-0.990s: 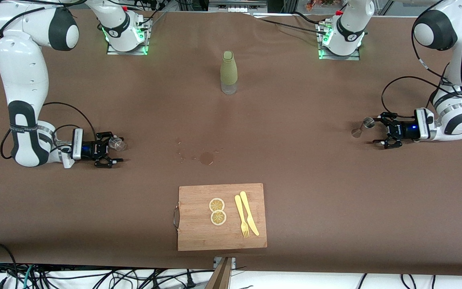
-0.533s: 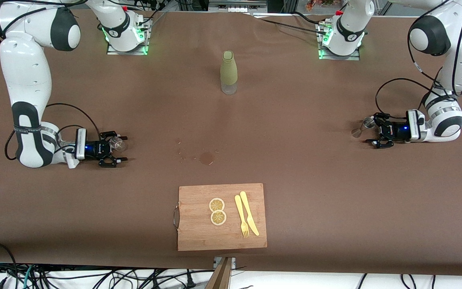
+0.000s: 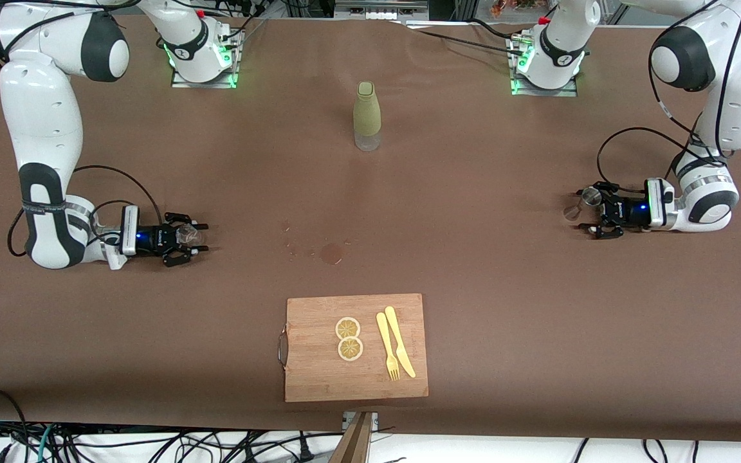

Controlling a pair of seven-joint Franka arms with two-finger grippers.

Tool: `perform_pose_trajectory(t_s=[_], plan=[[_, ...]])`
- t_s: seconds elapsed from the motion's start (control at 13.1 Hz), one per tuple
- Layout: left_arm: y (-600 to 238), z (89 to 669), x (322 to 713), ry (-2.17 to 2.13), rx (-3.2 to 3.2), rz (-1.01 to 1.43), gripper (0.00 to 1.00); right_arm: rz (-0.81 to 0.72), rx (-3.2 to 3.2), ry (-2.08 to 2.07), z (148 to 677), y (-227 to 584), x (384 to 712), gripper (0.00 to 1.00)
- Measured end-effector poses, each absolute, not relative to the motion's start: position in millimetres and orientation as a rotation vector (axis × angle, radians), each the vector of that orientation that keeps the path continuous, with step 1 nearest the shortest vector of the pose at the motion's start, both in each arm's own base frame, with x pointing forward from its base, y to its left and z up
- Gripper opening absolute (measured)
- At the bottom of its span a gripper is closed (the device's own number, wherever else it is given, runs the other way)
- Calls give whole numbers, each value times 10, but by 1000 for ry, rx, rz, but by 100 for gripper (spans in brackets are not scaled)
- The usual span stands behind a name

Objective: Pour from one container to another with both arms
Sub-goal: 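Close the right gripper on the glass cup while the left gripper grasps the jigger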

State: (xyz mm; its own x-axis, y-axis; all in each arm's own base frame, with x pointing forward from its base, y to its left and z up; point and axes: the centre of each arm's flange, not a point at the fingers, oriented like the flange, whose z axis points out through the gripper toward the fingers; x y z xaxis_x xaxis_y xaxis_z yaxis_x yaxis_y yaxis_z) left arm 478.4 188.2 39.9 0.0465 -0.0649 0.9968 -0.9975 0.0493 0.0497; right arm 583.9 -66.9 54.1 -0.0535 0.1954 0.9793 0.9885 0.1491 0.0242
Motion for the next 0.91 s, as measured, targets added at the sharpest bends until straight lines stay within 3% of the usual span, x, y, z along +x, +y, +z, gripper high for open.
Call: perform_pose_trajectory(t_s=[0.23, 0.3, 0.38, 0.46, 0.53, 0.61, 0.76, 0.91], plan=[[1872, 413, 4782, -1239, 1228, 1111, 100, -1026, -1223, -1450, 541, -669, 5839, 28], [1869, 416, 4781, -1238, 1225, 1112, 97, -1027, -1223, -1450, 541, -669, 5839, 28], [1867, 419, 4779, -1236, 1222, 1113, 96, -1027, -1223, -1450, 542, -668, 5840, 22], [1864, 421, 4777, -1234, 1220, 1113, 88, -1027, -1222, -1451, 544, -666, 5844, 12], [1861, 423, 4775, -1233, 1217, 1115, 78, -1027, -1219, -1453, 550, -655, 5852, 12], [1858, 425, 4773, -1232, 1214, 1116, 78, -1027, -1215, -1459, 562, -635, 5870, 12], [1853, 431, 4771, -1230, 1208, 1119, 59, -1015, -1207, -1474, 636, -548, 5950, 12], [1860, 432, 4767, -1229, 1209, 1119, 56, -991, -1198, -1518, 833, -417, 6065, 12]])
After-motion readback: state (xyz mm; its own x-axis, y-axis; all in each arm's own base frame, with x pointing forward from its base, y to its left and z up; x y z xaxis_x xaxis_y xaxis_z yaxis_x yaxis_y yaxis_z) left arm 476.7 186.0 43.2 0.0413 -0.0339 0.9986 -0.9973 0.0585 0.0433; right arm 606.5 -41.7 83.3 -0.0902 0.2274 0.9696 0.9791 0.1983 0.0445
